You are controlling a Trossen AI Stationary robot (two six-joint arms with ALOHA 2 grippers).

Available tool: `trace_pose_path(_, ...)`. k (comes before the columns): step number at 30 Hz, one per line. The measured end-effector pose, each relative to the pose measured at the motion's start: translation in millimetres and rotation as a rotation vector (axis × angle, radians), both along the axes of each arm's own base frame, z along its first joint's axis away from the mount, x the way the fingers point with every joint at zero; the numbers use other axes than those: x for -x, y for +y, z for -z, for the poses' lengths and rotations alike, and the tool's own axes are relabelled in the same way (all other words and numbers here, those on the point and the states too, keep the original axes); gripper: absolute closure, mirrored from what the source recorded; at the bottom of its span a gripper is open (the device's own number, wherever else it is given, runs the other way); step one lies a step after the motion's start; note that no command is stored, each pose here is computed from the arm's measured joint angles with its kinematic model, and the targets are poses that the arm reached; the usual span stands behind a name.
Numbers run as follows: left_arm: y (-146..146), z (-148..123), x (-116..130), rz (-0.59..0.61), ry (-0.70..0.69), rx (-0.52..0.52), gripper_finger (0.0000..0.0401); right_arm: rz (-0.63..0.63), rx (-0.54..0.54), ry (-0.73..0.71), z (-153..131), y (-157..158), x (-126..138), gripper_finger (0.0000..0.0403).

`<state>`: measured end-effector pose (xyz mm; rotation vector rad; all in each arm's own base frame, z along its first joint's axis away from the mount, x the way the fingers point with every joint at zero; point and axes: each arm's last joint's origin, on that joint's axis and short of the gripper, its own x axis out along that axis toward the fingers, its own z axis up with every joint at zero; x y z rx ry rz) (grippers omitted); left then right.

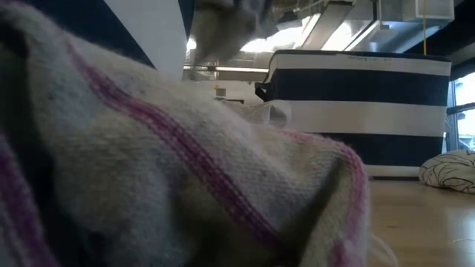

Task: Sort clothes
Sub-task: Put the gray clothes into the bottom left laundry bin

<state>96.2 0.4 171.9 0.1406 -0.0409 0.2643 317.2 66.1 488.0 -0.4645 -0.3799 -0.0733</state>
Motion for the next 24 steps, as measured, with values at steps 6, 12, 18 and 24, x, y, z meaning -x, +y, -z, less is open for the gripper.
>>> trace_pose_path(6, 0.0, 0.0, 0.0, 0.000, -0.001, 0.003, 0.0398, -0.061, 0.018, -0.038, -11.7, 4.9, -13.2, 0.0381)
trace_pose_path(12, 0.0, 0.1, 0.0, 0.000, 0.001, 0.003, 0.0398, -0.195, 0.068, -0.089, -20.9, 13.4, -30.9, 0.0381)
trace_pose_path(18, 0.0, 0.3, 0.0, 0.000, 0.003, 0.002, 0.0398, -0.242, 0.034, -0.066, -12.6, 20.8, -58.9, 0.0381)
trace_pose_path(24, 0.0, 0.3, 0.0, 0.000, 0.003, 0.001, 0.0398, -0.322, -0.043, 0.041, 11.1, 27.3, -81.9, 0.0381)
